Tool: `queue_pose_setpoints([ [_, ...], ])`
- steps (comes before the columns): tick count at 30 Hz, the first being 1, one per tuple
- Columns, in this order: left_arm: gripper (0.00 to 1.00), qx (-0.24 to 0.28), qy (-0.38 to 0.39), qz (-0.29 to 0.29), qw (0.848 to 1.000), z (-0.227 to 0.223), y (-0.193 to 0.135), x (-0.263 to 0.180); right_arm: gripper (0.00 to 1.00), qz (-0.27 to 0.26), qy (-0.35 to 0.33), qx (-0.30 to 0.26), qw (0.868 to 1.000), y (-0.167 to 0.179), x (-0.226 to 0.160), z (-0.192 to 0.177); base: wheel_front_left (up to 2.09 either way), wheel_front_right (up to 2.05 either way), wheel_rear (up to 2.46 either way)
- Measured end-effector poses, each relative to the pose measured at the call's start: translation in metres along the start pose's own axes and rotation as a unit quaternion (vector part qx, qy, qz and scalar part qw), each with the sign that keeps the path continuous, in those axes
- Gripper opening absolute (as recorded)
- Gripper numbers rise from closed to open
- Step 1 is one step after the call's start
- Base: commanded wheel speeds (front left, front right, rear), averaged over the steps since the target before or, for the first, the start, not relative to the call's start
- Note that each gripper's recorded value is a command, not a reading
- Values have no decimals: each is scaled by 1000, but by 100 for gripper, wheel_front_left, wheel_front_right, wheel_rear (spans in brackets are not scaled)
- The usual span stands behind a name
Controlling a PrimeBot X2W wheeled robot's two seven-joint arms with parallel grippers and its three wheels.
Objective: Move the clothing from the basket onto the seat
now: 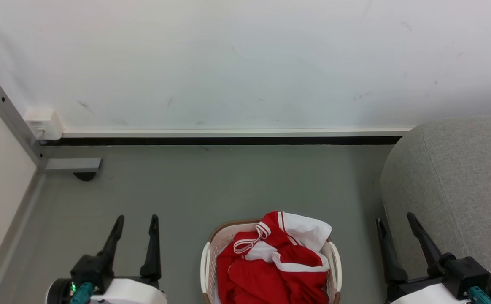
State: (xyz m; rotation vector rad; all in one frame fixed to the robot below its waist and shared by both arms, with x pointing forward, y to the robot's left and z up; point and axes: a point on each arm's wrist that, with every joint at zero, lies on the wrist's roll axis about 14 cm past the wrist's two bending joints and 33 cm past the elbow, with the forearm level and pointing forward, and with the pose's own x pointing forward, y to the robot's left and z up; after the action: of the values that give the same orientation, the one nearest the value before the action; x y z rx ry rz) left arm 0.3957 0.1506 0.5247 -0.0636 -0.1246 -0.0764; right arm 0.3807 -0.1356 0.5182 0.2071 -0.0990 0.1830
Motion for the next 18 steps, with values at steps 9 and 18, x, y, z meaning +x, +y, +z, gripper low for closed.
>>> queue_pose_setpoints([
  [9, 100, 13, -6, -5, 1000, 3, -2, 0, 100, 4, -7, -8, 1000, 2, 0, 3, 0, 0, 0],
  [18, 100, 12, -5, -5, 1000, 2, -3, 1, 100, 4, -7, -5, 1000, 2, 0, 3, 0, 0, 0],
])
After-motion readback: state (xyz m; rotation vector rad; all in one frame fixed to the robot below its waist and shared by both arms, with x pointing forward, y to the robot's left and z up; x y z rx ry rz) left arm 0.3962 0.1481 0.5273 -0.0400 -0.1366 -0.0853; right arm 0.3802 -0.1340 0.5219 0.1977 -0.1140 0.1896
